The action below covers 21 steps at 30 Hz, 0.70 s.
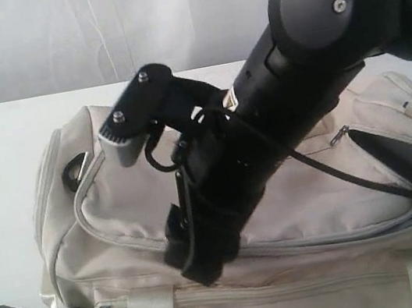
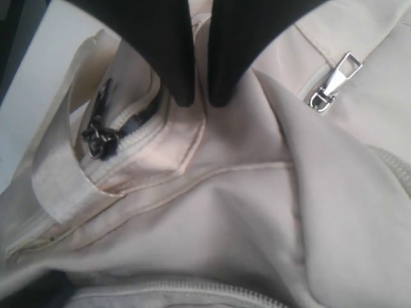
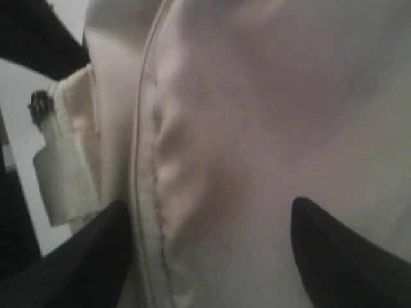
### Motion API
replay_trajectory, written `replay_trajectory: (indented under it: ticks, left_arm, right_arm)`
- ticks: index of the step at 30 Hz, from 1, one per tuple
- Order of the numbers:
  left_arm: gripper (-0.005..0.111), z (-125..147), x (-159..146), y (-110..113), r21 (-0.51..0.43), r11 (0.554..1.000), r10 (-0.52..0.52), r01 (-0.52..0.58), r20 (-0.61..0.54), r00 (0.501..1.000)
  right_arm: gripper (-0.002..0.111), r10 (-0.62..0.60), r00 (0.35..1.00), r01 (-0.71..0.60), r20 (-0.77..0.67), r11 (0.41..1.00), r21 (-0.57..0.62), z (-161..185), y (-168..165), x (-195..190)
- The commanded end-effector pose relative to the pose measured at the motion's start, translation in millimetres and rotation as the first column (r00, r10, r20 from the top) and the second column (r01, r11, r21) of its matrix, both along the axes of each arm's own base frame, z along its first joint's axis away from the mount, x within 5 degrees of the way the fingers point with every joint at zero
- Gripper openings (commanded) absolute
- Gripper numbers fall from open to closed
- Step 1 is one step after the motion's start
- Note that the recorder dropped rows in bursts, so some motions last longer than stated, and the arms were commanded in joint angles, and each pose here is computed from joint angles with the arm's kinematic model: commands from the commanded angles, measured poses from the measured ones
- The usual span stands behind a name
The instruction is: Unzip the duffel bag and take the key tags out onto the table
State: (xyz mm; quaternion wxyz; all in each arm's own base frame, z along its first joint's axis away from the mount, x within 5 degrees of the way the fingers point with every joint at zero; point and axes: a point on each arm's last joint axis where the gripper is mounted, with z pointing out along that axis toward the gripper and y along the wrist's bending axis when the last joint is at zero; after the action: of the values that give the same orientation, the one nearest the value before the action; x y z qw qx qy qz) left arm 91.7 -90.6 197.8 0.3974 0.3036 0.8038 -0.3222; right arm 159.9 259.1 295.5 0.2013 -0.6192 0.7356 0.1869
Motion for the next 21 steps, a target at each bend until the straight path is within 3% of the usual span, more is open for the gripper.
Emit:
replay_trajectory:
  ticks: [1, 8, 16, 18, 21]
  left_arm:
    - [0.016, -2, -1, 1, 0.011, 1.0, 0.0, 0.0, 0.003, 1.0]
    - [0.016, -2, -1, 1, 0.011, 1.0, 0.0, 0.0, 0.003, 1.0]
    - [0.016, -2, -1, 1, 0.011, 1.0, 0.0, 0.0, 0.003, 1.0]
    - [0.016, -2, -1, 1, 0.011, 1.0, 0.0, 0.0, 0.003, 1.0]
    - [0.016, -2, -1, 1, 0.011, 1.0, 0.0, 0.0, 0.003, 1.0]
  right_arm:
    - [0.066, -0.004, 0.998, -0.002, -0.069, 0.996, -0.09, -3, -10, -6]
    - [0.066, -0.002, 0.994, -0.008, -0.106, 0.995, -0.097, -3, -11, -9]
    - [0.065, -0.056, 0.998, 0.057, -0.039, 0.998, 0.0, 1, -2, 0]
    - [0.06, -0.076, 0.997, 0.077, -0.028, 0.997, 0.024, 2, -1, 2]
    - [0.043, -0.096, 0.995, 0.097, -0.024, 0.994, 0.042, 3, 0, 3]
